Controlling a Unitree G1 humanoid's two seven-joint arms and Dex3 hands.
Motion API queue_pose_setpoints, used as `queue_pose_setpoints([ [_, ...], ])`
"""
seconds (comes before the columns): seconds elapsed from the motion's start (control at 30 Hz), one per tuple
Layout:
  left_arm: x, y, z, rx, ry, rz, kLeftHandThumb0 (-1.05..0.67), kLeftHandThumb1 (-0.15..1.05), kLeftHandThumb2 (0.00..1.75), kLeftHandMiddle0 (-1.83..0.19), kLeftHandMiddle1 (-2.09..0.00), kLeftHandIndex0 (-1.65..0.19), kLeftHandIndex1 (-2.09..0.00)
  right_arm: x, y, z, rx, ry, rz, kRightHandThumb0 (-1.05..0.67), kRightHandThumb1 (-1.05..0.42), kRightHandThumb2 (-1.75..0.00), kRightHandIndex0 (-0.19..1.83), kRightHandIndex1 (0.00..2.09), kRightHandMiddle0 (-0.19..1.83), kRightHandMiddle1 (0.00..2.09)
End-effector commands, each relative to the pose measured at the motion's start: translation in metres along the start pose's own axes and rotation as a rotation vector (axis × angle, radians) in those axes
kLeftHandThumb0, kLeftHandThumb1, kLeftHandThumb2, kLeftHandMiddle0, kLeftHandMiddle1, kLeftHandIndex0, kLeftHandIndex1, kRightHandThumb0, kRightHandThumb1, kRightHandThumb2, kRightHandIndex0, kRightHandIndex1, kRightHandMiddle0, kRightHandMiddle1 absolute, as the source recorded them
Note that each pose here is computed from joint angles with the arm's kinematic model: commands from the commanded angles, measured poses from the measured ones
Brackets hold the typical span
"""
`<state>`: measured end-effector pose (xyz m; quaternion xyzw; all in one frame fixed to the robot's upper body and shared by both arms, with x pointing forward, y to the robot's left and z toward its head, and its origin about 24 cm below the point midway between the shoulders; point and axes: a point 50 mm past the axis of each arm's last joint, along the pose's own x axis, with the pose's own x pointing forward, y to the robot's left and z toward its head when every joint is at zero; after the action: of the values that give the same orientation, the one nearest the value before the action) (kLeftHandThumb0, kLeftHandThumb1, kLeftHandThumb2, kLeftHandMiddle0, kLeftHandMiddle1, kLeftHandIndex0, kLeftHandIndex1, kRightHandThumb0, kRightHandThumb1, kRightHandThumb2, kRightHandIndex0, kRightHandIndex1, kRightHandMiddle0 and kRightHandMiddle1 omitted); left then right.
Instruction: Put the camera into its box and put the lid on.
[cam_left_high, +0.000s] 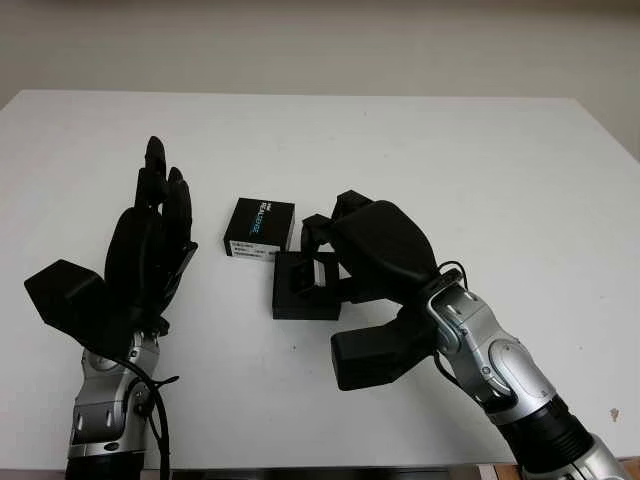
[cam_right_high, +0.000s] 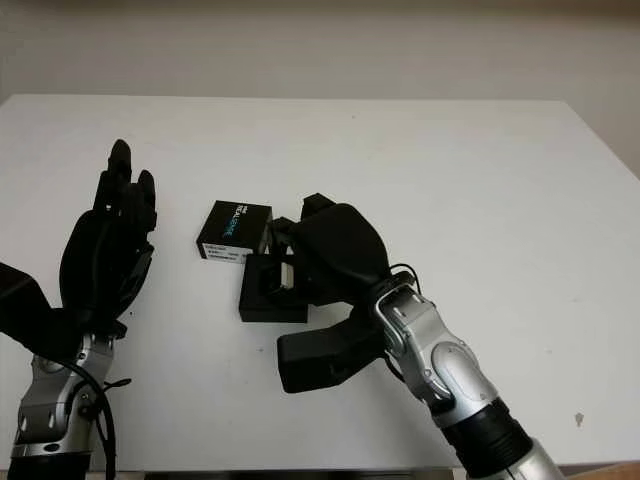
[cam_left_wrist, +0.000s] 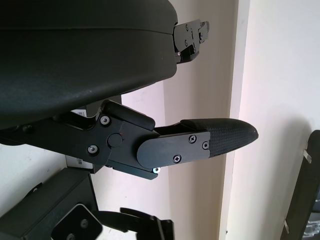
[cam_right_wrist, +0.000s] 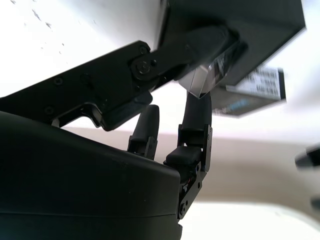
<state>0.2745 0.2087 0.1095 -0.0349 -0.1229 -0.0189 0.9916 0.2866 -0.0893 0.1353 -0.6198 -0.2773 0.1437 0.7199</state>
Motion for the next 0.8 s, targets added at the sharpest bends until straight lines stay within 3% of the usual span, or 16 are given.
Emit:
queue_pose_setpoints([
  [0.0, -0.001, 0.001, 0.002, 0.004, -0.001, 0.000, -0.78, 1.05, 0.53, 0.19, 0.00, 0.19, 0.00, 0.005, -0.015, -0.002, 0.017, -0.012, -0.082, -0.36, -0.85, -0.06, 0.28, 1.27, 0.68, 1.27],
  [0.4, -0.001, 0.002, 0.002, 0.016, 0.000, -0.005, -0.79, 1.05, 0.54, 0.19, 0.00, 0.19, 0.00, 0.001, -0.039, 0.004, 0.063, -0.058, -0.229, -0.36, -0.86, -0.05, 0.26, 1.32, 0.65, 1.32],
  [0.77, -0.001, 0.002, 0.001, 0.011, -0.002, -0.006, -0.79, 1.05, 0.54, 0.19, 0.00, 0.19, 0.00, 0.003, -0.031, -0.003, 0.232, -0.019, -0.228, -0.33, -0.90, -0.06, 0.22, 1.25, 0.56, 1.41],
])
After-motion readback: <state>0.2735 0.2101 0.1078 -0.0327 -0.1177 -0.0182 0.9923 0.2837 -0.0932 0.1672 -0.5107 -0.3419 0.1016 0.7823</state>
